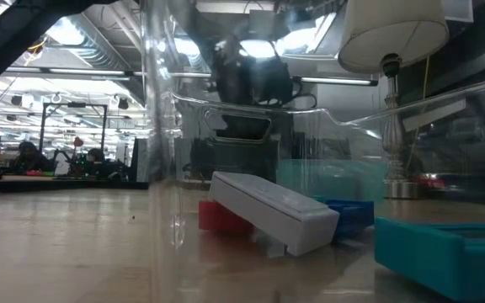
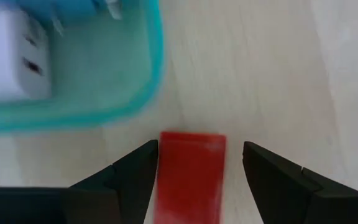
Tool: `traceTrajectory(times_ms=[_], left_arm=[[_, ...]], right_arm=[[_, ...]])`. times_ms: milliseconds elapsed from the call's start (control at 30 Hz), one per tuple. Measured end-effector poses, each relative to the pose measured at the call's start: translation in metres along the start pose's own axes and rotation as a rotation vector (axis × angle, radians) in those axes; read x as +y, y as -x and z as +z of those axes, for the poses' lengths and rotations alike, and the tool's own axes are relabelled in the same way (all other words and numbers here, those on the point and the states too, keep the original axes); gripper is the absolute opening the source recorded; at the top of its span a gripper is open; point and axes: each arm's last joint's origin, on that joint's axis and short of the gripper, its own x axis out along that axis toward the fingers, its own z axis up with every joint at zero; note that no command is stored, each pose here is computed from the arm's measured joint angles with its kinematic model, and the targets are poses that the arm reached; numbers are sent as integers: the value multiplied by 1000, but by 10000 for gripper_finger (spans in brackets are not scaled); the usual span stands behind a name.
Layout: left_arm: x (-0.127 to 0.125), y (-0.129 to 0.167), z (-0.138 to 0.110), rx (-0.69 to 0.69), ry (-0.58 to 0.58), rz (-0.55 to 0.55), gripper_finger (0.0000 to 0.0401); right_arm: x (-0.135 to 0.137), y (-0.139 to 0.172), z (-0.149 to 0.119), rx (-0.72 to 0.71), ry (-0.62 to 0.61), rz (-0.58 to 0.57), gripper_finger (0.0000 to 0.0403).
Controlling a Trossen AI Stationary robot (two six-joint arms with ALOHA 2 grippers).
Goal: Pick & Place Office items
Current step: Put the red digital timer into the transparent bin
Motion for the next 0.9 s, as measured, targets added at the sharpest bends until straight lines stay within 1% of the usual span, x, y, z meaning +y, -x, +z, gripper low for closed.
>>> traceTrajectory(times_ms=[67, 167, 233, 300, 367, 467, 533, 633, 700, 767, 800, 833, 900], left_arm=[[-1, -5, -3, 43, -22, 12, 231], [-3, -10, -8, 79, -50, 24, 232], [-4, -13, -12, 94, -33, 32, 231], [-4, -17, -15, 108, -4, 67, 223], [-2, -17, -17, 109, 39, 78, 200], [4, -16, -20, 86, 138, 29, 150], [8, -15, -22, 72, 211, -6, 149], [16, -13, -26, 48, 335, -88, 149], [22, -6, -28, 11, 402, -169, 149], [25, 3, -28, -24, 441, -214, 149], [25, 9, -29, -23, 456, -226, 149], [25, 18, -25, -59, 453, -225, 149], [24, 47, -13, -157, 417, -204, 149]], right_arm=[[-2, 2, -4, -7, -26, -1, 100], [-3, 6, -7, -17, -29, -7, 100], [-3, 10, -5, -36, -27, -17, 100], [-4, 13, -3, -54, -19, -27, 100], [-6, 16, -1, -62, -20, -24, 100], [-7, 21, 1, -73, -12, -17, 100], [-9, 24, 3, -80, -2, -14, 100], [-12, 31, 7, -98, 19, -6, 100], [-14, 36, 9, -111, 36, 0, 100], [-16, 41, 12, -122, 48, 6, 100], [-17, 43, 12, -127, 56, 8, 100], [-17, 45, 13, -129, 58, 15, 100], [-18, 47, 14, -128, 67, 35, 100]])
